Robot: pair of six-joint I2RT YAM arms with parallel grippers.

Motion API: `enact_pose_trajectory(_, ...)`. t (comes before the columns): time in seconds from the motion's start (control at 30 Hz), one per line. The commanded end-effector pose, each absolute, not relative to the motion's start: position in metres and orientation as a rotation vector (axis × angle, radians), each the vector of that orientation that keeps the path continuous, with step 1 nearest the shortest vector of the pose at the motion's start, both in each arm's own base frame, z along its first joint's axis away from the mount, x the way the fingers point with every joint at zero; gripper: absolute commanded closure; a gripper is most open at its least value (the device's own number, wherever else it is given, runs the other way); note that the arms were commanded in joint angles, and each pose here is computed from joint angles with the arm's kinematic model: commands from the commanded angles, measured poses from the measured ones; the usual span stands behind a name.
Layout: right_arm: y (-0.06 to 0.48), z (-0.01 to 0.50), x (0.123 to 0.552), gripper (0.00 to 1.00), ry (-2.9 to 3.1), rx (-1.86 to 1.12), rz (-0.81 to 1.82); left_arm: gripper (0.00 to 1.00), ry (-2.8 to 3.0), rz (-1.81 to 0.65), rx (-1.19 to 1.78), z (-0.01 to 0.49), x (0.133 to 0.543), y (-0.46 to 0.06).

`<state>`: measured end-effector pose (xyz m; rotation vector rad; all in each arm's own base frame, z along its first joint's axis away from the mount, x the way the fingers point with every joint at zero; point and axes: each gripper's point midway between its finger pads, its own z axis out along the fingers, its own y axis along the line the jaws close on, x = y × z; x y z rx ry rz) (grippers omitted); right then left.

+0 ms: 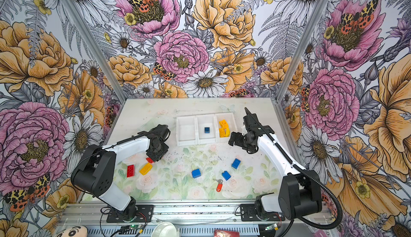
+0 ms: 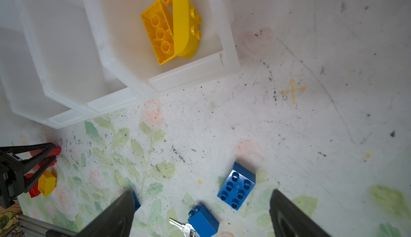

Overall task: Sort the legos into containers by color
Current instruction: Pick up the lego from the middle-left of the table.

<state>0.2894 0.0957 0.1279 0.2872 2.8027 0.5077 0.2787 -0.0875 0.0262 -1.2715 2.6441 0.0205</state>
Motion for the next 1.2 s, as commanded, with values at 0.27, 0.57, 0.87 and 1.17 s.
enact_pose_trajectory(0.27, 0.102, 0.155, 0.303, 0.04, 2.723, 0.243, 0.565, 0.81, 2.55, -0.027, -1.226, 0.048, 0.286, -0.091)
enact_pose_trajectory(0.57, 0.102, 0.164, 0.302, 0.01, 2.701, 0.255, 0.575, 0.9, 2.512, -0.071, -1.165, 0.063, 0.271, -0.095)
enact_pose_trajectory(0.87, 0.099, 0.161, 0.293, 0.01, 2.706, 0.263, 0.541, 0.96, 2.481, -0.148, -0.899, 0.106, 0.275, -0.124)
enact_pose_trajectory(1.17, 0.096, 0.164, 0.282, 0.01, 2.682, 0.284, 0.539, 0.97, 2.442, -0.166, -0.609, 0.153, 0.281, -0.158)
